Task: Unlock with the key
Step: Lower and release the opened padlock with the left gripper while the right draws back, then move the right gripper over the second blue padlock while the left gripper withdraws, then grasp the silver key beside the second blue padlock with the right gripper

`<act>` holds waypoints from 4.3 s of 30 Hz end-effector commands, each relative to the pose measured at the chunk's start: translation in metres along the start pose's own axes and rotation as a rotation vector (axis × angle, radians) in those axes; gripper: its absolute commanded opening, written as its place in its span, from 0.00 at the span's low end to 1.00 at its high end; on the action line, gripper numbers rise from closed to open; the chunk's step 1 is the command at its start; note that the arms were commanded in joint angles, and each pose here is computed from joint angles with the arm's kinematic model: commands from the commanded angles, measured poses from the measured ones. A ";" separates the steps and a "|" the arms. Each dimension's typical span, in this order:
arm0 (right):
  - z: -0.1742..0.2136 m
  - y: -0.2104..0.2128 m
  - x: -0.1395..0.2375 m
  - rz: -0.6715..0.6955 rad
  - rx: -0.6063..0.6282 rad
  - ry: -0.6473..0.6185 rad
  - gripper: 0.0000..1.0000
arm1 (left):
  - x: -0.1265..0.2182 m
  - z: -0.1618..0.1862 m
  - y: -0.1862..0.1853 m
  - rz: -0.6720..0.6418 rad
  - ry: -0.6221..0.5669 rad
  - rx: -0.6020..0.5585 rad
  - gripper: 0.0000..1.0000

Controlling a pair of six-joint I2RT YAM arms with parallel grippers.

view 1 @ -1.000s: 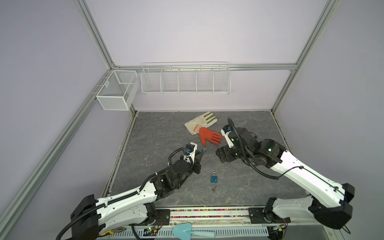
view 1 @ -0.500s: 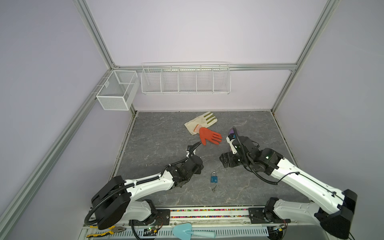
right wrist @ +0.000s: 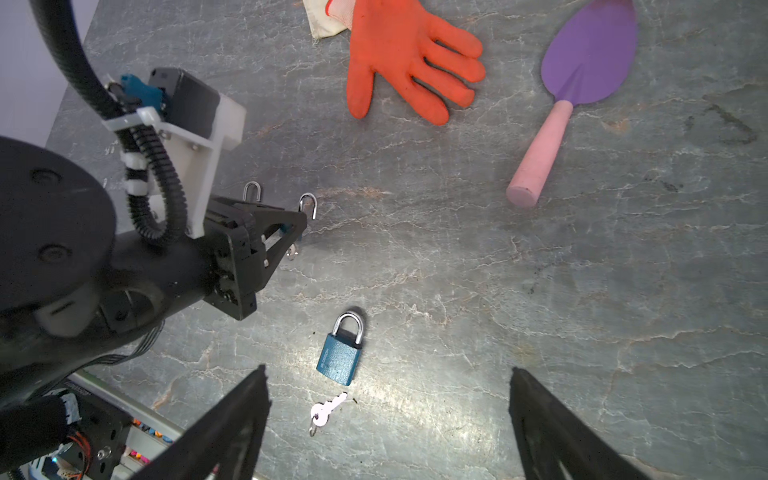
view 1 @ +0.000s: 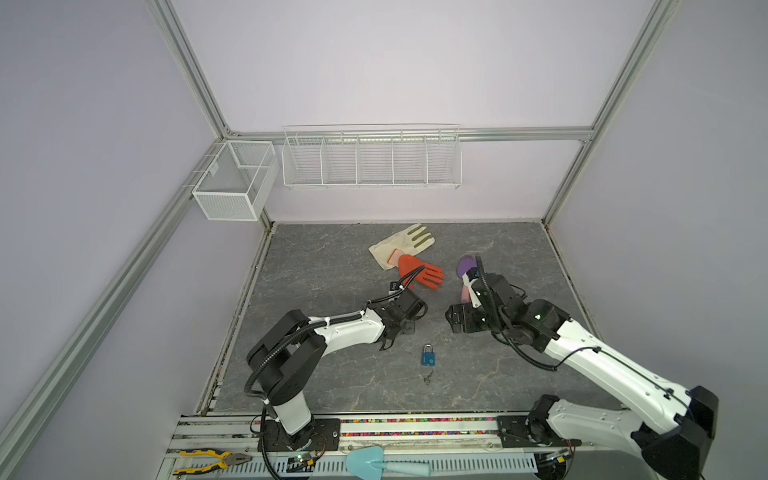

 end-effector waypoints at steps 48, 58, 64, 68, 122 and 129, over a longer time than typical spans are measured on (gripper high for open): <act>0.014 0.023 -0.015 -0.163 0.040 0.141 0.85 | 0.070 -0.018 0.017 0.109 -0.066 0.177 0.45; 0.050 0.051 -0.024 -0.126 0.094 0.270 0.83 | 0.126 -0.013 0.036 0.317 -0.133 0.162 0.45; 0.081 0.068 -0.041 -0.096 0.119 0.335 0.79 | 0.147 -0.007 0.056 0.356 -0.213 0.166 0.45; 0.098 0.083 -0.052 -0.135 0.170 0.372 0.76 | 0.153 -0.003 0.066 0.371 -0.249 0.184 0.45; 0.142 0.099 -0.110 0.014 0.267 0.492 0.09 | 0.162 0.008 0.093 0.368 -0.335 0.316 0.46; 0.131 0.103 -0.096 -0.055 0.268 0.407 0.07 | 0.166 0.005 0.093 0.381 -0.345 0.325 0.46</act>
Point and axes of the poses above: each gripper's point midway between its finger pads, its own x axis back along the fingers, its own y axis along the line the jaws close on, z = x × y, the point moved 9 cm from there along x, back along the fingers, and after that the axes turned 6 degrees about x, right-handed, at the moved point
